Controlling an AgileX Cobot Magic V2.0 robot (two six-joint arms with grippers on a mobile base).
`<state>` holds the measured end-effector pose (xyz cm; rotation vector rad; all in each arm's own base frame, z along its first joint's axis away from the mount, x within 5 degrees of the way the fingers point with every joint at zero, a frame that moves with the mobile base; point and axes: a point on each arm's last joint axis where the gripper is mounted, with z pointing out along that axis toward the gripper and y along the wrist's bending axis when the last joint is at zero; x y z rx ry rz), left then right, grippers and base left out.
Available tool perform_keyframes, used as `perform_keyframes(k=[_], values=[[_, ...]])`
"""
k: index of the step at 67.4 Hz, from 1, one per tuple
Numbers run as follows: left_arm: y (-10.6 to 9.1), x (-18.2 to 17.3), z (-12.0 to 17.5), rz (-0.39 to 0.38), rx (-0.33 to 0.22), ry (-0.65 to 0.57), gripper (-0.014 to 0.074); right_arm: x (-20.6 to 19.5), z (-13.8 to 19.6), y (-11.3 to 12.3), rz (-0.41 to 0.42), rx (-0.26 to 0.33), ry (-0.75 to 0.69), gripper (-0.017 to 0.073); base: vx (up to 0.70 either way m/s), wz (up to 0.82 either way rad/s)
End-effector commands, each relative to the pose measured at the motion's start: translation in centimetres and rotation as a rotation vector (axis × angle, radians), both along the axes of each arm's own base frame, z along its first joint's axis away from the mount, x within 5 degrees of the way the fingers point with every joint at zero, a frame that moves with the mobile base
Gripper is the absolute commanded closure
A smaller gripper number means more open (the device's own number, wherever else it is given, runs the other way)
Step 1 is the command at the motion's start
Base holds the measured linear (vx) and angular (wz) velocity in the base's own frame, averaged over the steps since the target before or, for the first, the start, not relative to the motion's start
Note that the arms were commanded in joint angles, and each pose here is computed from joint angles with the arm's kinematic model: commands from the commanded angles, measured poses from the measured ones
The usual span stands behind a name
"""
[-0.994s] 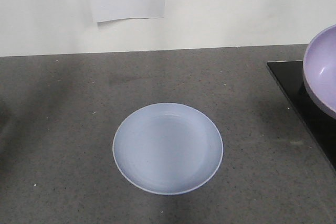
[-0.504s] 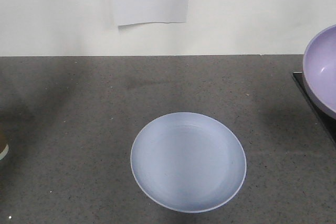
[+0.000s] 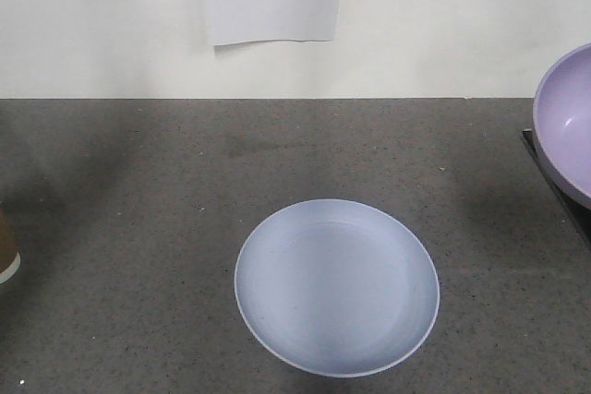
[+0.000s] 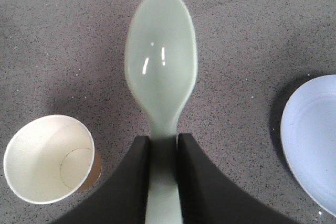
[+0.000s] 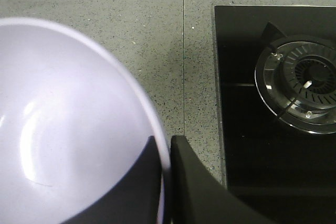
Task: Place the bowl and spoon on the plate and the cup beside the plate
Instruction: 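Position the base in front of the plate, holding spoon and bowl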
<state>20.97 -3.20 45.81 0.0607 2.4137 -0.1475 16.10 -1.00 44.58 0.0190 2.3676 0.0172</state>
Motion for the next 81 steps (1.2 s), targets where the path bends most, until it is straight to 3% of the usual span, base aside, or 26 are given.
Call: perform_keyframes(k=[1,81], values=[[-0.07,-0.67,1.31,-0.004,-0.021,-0.068,0.06,-0.26,1.35,0.0,-0.001,-0.01,-0.097,0.0565,0.0,0.0],[-0.07,-0.67,1.31,-0.004,-0.021,-0.068,0.06,-0.26,1.35,0.0,-0.001,-0.01,-0.097,0.0565,0.0,0.0]])
